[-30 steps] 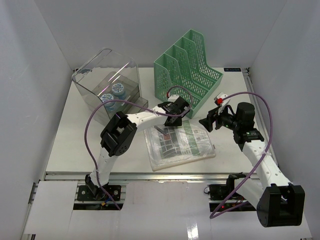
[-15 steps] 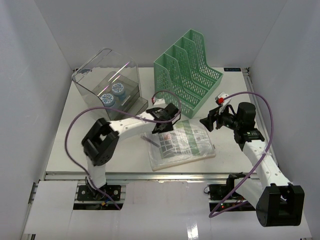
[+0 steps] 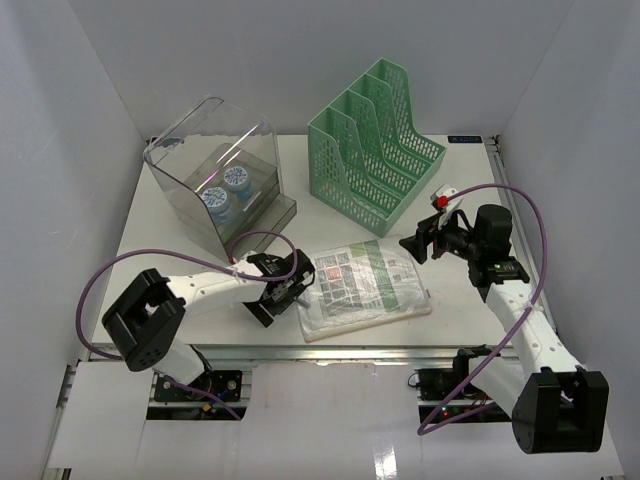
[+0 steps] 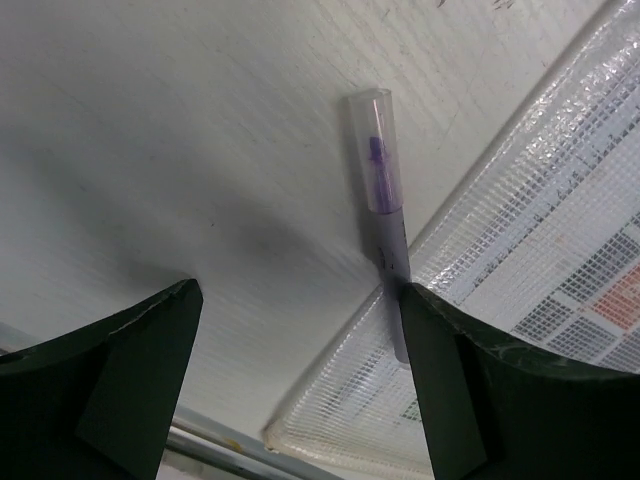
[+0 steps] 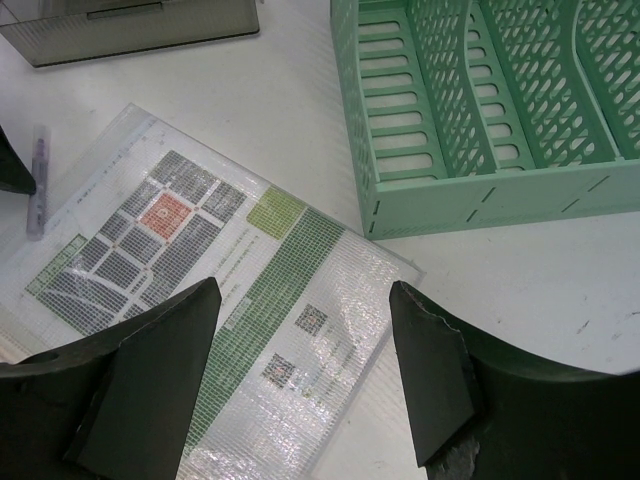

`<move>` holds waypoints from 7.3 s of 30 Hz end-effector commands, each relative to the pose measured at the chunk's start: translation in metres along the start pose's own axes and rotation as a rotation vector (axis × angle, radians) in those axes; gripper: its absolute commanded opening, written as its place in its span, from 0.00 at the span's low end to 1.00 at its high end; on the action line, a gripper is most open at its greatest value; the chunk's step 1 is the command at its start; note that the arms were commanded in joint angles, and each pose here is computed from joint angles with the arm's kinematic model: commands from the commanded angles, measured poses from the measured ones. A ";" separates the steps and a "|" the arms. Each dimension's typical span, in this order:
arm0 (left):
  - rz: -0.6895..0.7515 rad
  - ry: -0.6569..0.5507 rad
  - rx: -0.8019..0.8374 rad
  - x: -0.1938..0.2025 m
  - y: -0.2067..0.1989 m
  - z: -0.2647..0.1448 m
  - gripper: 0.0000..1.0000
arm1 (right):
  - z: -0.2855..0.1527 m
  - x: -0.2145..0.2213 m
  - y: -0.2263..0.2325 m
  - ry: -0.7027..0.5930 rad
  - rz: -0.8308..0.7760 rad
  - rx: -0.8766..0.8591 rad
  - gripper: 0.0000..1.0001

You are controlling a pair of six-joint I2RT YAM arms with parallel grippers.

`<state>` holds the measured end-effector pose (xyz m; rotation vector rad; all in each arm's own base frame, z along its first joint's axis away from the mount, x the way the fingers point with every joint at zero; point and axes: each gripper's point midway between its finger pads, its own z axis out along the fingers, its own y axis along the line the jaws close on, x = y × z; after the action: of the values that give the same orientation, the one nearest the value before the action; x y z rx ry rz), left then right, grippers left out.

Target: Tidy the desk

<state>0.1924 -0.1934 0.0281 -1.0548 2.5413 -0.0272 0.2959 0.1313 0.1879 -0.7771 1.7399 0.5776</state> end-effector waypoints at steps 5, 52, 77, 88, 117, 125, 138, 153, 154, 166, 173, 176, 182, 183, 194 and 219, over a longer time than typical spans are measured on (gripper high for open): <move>-0.128 0.032 0.070 -0.002 -0.034 0.005 0.91 | -0.003 -0.008 -0.004 -0.036 -0.022 0.007 0.75; 1.410 -0.439 0.100 -0.113 -0.090 -0.054 0.00 | -0.004 -0.008 -0.006 -0.037 -0.022 0.008 0.75; 1.503 -0.584 0.083 -0.211 -0.123 -0.011 0.21 | -0.004 -0.003 -0.009 -0.026 -0.011 0.011 0.74; 1.350 -0.578 0.251 -0.202 -0.135 -0.035 0.72 | -0.004 -0.002 -0.004 -0.020 -0.029 -0.025 0.76; 0.962 -0.341 0.304 -0.140 -0.114 0.045 0.37 | -0.017 0.007 0.055 -0.087 -0.293 -0.375 0.67; 1.002 -0.465 0.076 -0.176 -0.102 0.064 0.72 | -0.016 0.008 0.054 -0.080 -0.285 -0.371 0.66; 1.028 -0.504 0.048 -0.189 -0.108 0.057 0.83 | -0.017 0.008 0.053 -0.076 -0.283 -0.369 0.66; 1.052 -0.407 0.391 -0.153 -0.139 0.015 0.96 | -0.023 0.014 0.071 -0.105 -0.344 -0.470 0.80; 1.047 -0.374 0.477 -0.141 -0.145 0.004 0.98 | -0.026 0.016 0.077 -0.117 -0.370 -0.506 0.83; 0.763 -0.169 0.991 -0.077 -0.112 -0.116 0.98 | -0.028 0.074 0.129 0.129 -0.711 -0.713 0.92; 0.482 -0.108 1.077 -0.057 -0.056 -0.126 0.98 | -0.004 0.130 0.154 0.352 -0.896 -0.743 0.96; 0.395 -0.117 1.078 -0.056 -0.037 -0.125 0.98 | 0.006 0.144 0.151 0.416 -0.898 -0.726 1.00; 0.321 -0.115 1.108 -0.055 -0.019 -0.133 0.98 | 0.024 0.149 0.147 0.467 -0.885 -0.684 0.90; 0.314 -0.106 1.108 -0.053 -0.018 -0.133 0.98 | 0.026 0.151 0.147 0.481 -0.881 -0.683 0.87; 0.254 -0.037 1.093 -0.043 -0.009 -0.125 0.98 | 0.012 0.183 0.154 0.600 -0.843 -0.793 0.52; 0.104 0.266 0.945 -0.009 -0.022 -0.085 0.98 | -0.010 0.086 0.192 0.377 -0.726 -0.872 0.08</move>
<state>0.1739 -0.2038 0.0983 -0.5071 2.3471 -1.1889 0.1383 0.2322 0.0947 -2.1377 1.3404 0.6457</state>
